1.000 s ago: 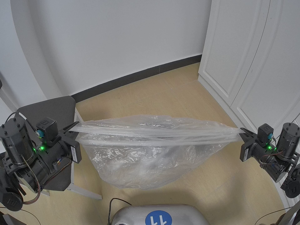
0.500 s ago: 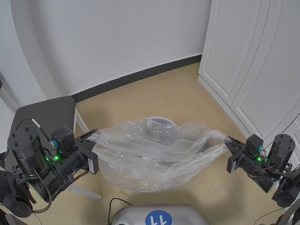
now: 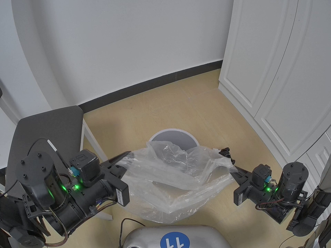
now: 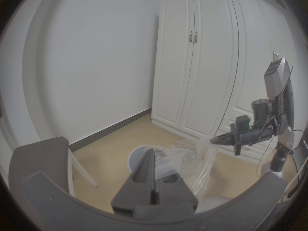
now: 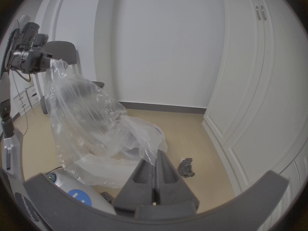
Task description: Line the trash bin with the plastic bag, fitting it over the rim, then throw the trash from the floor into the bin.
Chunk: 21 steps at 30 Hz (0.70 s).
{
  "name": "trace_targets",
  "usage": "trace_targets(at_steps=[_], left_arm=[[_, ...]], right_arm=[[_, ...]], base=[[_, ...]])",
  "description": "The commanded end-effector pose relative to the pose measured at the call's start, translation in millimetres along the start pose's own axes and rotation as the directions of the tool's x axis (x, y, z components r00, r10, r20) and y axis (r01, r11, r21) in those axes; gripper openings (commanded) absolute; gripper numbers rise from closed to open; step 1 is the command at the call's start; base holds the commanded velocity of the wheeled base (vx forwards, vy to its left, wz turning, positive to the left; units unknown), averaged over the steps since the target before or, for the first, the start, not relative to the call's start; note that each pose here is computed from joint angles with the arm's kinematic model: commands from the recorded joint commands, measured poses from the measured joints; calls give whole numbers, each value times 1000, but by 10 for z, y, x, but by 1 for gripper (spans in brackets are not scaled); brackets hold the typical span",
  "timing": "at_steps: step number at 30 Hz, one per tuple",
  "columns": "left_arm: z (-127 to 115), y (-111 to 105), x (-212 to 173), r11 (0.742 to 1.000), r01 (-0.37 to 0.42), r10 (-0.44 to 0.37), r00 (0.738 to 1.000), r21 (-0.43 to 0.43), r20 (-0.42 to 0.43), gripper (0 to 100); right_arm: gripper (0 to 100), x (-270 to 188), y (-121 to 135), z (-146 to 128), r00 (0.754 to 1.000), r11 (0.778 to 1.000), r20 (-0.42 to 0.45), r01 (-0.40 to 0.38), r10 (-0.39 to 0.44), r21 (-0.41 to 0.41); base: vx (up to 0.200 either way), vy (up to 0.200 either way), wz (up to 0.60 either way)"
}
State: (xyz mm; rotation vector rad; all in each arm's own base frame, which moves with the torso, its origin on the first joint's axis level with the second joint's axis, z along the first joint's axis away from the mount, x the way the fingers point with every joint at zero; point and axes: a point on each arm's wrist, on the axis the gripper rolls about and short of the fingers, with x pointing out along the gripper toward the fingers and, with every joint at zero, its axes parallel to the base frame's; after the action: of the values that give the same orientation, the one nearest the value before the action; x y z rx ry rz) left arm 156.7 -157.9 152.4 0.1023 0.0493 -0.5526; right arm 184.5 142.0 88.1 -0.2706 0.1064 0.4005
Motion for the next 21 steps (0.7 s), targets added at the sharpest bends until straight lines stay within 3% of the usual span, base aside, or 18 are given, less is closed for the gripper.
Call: trace_targets(at_steps=[1,8,12,21], left_arm=[[-14,-158,5,998,65,-65,998,-15,15,0],[96,-188,125,995,76,-71,995,-64,73,0],[96,-302,353,990,128,-123,989,-61,77,0],[98,-425,809,983,158,-149,984,-98,98,0]], right_arm=[[0,-69,113,123,997,998,68,-50,48,23],[0,-215,127,353,981,995,181,-85,76,46],[0,-70,180,506,968,995,244,-84,67,61],[0,52,155,527,960,991,263,-115,93,70]], base=[[0,0,0],[0,0,0],[0,0,0],[0,0,0]])
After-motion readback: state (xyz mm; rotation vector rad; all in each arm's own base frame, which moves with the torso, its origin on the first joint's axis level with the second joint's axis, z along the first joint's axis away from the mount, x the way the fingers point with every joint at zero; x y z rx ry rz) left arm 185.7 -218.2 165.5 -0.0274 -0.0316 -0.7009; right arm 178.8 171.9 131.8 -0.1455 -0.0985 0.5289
